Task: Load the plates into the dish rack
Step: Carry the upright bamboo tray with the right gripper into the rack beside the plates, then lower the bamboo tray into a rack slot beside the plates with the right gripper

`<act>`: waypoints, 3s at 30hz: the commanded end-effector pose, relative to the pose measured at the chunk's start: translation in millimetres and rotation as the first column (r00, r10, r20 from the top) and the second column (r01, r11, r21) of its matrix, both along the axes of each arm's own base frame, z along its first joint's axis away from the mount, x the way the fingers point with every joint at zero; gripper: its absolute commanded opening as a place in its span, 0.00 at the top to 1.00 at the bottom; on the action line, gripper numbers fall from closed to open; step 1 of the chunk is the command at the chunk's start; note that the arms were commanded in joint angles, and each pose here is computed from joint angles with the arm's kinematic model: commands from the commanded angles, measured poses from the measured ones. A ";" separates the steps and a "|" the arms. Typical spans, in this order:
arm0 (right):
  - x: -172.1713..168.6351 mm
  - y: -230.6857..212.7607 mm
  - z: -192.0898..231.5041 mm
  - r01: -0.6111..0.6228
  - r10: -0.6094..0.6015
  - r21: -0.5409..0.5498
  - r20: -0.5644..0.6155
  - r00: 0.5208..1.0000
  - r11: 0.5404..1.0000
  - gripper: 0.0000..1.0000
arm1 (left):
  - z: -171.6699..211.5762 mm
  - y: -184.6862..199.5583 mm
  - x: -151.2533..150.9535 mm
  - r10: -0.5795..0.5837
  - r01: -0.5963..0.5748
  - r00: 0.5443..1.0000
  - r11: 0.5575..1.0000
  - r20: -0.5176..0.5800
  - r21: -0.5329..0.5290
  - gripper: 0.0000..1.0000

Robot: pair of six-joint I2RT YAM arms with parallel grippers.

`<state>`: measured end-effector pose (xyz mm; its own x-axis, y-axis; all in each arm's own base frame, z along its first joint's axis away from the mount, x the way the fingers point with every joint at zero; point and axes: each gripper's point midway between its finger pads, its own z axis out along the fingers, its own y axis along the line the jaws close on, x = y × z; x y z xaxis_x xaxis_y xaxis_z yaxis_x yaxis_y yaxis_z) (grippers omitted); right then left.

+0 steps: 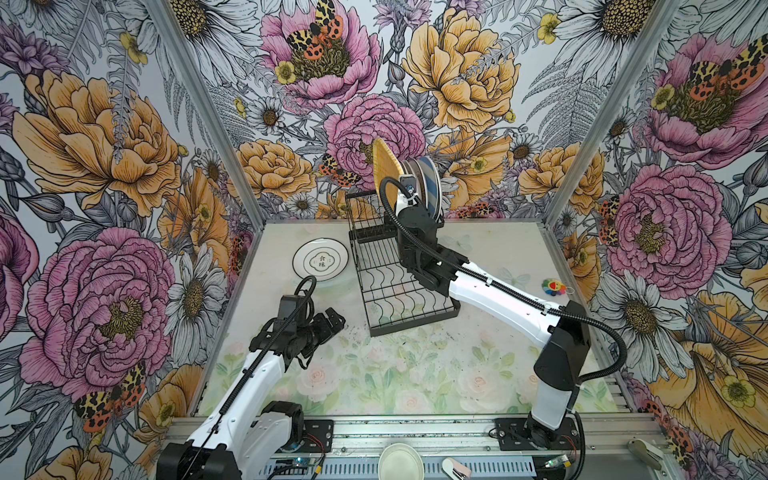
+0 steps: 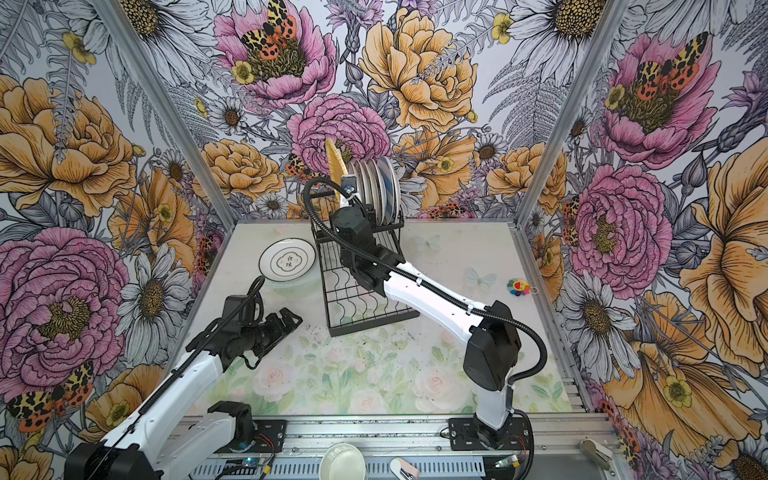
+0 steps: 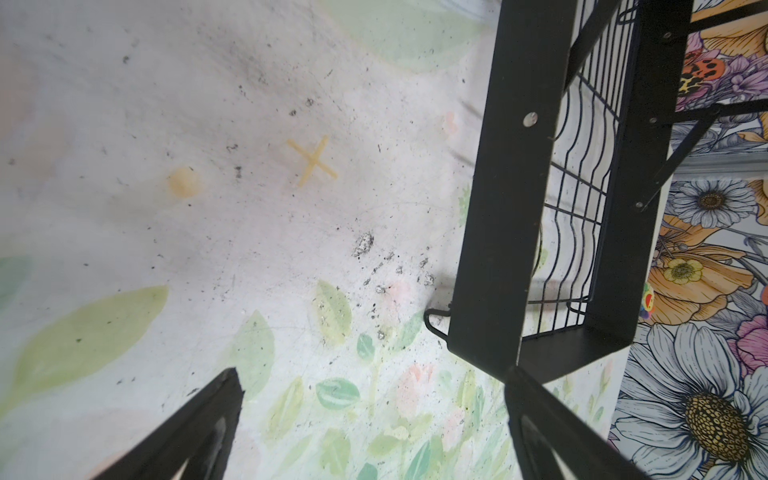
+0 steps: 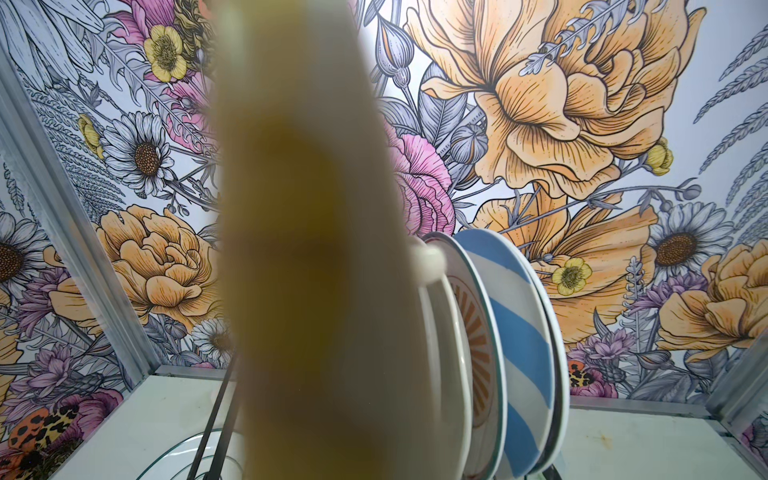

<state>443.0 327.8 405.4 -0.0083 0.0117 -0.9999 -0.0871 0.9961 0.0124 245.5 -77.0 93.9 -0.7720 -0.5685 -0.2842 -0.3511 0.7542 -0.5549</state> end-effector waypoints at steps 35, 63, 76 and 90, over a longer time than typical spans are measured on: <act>52.3 2.5 -11.1 0.164 -0.168 0.093 0.043 0.985 0.982 1.00 | -4.5 -3.6 0.0 -0.031 0.031 0.999 0.999 0.009 -0.013 0.01; 57.9 9.5 -2.8 0.107 -0.112 0.121 0.039 0.993 0.987 1.00 | -5.7 -2.5 0.2 -0.026 0.026 1.000 1.000 0.006 -0.010 0.01; 70.2 12.2 -30.8 0.151 -0.152 0.079 0.000 0.988 0.985 1.00 | -8.2 -3.5 -0.2 -0.031 0.031 1.000 0.999 -0.003 -0.013 0.01; 75.0 14.0 -58.0 0.172 -0.170 0.055 -0.044 0.984 0.984 1.00 | -8.7 -3.4 -0.2 -0.029 0.029 1.000 1.000 -0.005 -0.012 0.01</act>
<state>518.0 348.5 322.9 -0.1029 -0.0136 -0.9946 0.0532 0.9984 -0.0192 242.1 -79.9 85.2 -0.7866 -0.5627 -0.2545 -0.3585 0.7516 -0.5538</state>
